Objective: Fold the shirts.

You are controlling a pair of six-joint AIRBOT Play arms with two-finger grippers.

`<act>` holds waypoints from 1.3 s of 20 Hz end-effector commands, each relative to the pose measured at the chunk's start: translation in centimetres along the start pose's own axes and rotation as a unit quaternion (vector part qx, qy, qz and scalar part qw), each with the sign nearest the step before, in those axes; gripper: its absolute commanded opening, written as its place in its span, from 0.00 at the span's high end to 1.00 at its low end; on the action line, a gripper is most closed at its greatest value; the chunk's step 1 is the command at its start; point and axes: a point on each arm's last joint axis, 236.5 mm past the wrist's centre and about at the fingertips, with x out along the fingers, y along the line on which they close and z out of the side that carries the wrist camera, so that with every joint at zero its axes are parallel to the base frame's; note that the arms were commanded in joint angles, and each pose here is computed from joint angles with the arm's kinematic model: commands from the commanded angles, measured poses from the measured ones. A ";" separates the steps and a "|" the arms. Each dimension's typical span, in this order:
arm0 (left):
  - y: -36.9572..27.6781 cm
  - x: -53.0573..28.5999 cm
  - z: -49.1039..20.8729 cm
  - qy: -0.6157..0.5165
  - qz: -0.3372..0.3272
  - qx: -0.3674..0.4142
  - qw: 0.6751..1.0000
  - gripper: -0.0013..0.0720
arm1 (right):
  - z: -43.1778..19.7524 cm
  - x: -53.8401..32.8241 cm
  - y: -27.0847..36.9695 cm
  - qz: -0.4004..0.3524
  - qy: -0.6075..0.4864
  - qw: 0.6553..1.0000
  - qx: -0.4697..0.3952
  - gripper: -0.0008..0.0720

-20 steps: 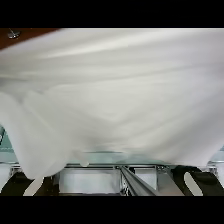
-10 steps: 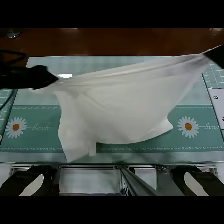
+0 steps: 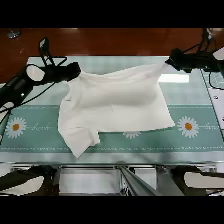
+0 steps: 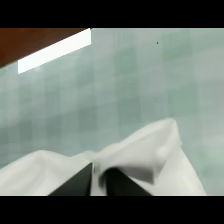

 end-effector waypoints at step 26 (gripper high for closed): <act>17.5 -12.0 -21.5 0.158 0.005 -0.291 0.944 0.03 | -22.8 -10.2 -9.6 -0.016 0.131 0.980 0.151 0.13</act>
